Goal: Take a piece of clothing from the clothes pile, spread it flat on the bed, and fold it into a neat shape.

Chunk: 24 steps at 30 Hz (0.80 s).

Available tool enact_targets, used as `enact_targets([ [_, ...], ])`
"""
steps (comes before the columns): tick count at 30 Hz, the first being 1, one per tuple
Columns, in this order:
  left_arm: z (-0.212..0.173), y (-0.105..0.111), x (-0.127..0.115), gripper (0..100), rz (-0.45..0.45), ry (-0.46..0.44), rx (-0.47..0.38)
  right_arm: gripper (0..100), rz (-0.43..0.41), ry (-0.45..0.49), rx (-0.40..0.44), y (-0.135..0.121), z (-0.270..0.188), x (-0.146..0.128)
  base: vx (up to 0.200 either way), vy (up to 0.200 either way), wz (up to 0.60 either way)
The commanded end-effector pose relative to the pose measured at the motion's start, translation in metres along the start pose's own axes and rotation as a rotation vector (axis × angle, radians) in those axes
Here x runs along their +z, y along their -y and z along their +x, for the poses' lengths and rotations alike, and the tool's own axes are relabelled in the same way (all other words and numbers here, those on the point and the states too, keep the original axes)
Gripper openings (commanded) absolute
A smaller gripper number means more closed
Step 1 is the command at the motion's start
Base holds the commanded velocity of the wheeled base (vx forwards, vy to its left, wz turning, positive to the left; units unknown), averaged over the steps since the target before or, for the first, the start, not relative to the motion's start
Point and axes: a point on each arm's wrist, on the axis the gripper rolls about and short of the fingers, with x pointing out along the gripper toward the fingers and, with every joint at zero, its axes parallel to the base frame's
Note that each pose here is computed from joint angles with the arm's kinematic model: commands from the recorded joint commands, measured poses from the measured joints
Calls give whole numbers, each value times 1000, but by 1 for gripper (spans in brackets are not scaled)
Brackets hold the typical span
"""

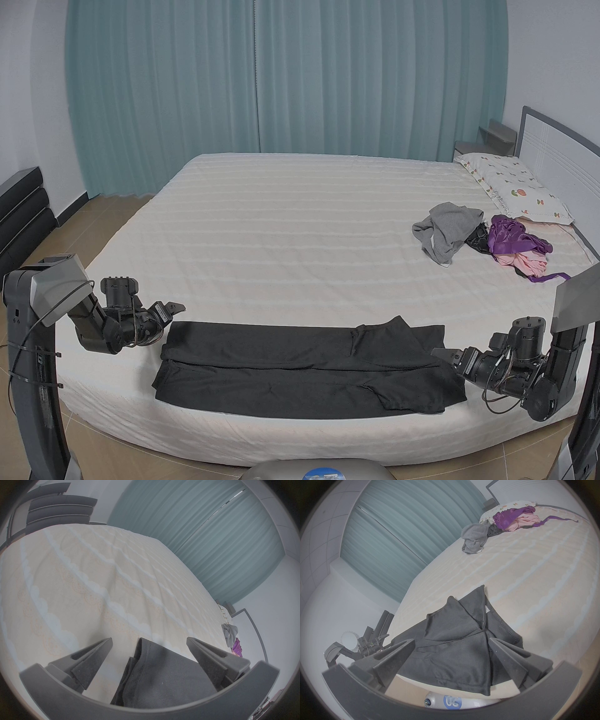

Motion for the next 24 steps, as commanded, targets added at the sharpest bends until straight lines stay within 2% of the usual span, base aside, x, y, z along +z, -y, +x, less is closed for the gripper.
enact_targets([
  [1,0,0,0,100,0,2,0,100,1,16,2,-2,-12,2,0,0,0],
  [6,0,0,0,100,0,1,-2,100,10,19,-8,2,-9,4,0,0,0],
  [10,0,0,0,100,-2,1,1,100,19,-39,-39,14,15,-6,0,0,0],
  [13,0,1,2,100,-36,5,-4,100,23,-55,-44,23,35,-9,0,0,0],
  [20,0,1,2,100,-43,7,-6,100,25,-122,-27,22,45,-12,0,0,0],
  [24,0,2,2,100,-42,8,-7,100,12,-123,-31,24,50,-10,0,0,0],
])
